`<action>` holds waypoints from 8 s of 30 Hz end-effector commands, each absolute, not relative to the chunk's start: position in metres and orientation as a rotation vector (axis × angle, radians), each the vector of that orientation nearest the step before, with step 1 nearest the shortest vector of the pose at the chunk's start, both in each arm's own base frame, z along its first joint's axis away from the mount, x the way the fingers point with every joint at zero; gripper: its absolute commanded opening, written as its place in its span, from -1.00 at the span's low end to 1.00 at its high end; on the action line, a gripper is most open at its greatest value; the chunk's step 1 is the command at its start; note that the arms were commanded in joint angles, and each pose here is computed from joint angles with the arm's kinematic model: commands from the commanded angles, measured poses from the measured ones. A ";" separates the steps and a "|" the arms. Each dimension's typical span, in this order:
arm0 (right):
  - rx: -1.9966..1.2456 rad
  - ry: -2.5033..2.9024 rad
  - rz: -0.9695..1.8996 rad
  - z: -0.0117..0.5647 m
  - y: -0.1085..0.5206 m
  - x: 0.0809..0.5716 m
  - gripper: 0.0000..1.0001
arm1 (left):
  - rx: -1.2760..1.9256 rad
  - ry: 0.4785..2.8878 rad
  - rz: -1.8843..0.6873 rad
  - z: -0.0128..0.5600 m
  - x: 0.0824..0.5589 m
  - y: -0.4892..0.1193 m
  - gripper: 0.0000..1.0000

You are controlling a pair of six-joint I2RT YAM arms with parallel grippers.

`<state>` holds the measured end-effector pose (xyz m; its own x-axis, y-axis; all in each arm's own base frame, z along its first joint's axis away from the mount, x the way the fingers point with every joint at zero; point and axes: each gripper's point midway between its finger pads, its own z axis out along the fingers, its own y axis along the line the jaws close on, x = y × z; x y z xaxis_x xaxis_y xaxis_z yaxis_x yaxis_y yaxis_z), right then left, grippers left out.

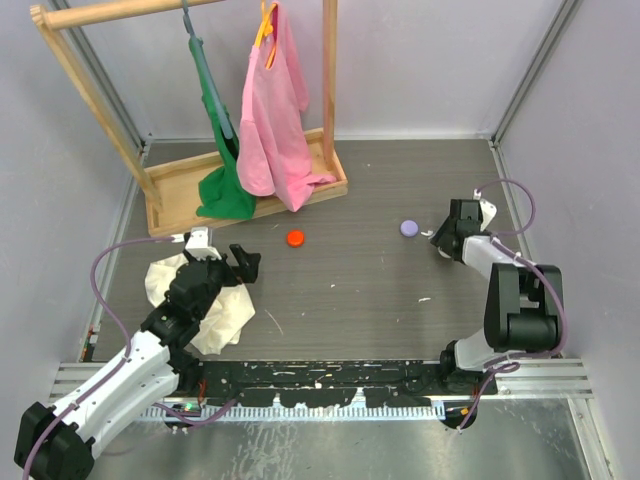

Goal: Insert the wireless bluetooth earbuds into the charging case
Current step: Move the charging case to the center of the board, then pick up the charging case at the center of the board, then open the charging case.

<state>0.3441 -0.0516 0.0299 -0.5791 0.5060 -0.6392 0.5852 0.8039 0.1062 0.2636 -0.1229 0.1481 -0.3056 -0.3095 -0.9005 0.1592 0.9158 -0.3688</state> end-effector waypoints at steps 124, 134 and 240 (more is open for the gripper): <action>-1.248 1.459 0.358 0.211 0.345 0.198 0.04 | 0.228 1.926 -1.451 0.203 0.201 -0.259 0.16; -1.232 1.442 0.355 0.213 0.346 0.200 0.04 | 0.270 1.944 -1.474 0.197 0.197 -0.267 0.00; -0.978 1.518 1.213 0.248 0.338 0.215 0.45 | 0.604 1.264 -1.329 0.260 0.156 -0.242 -0.91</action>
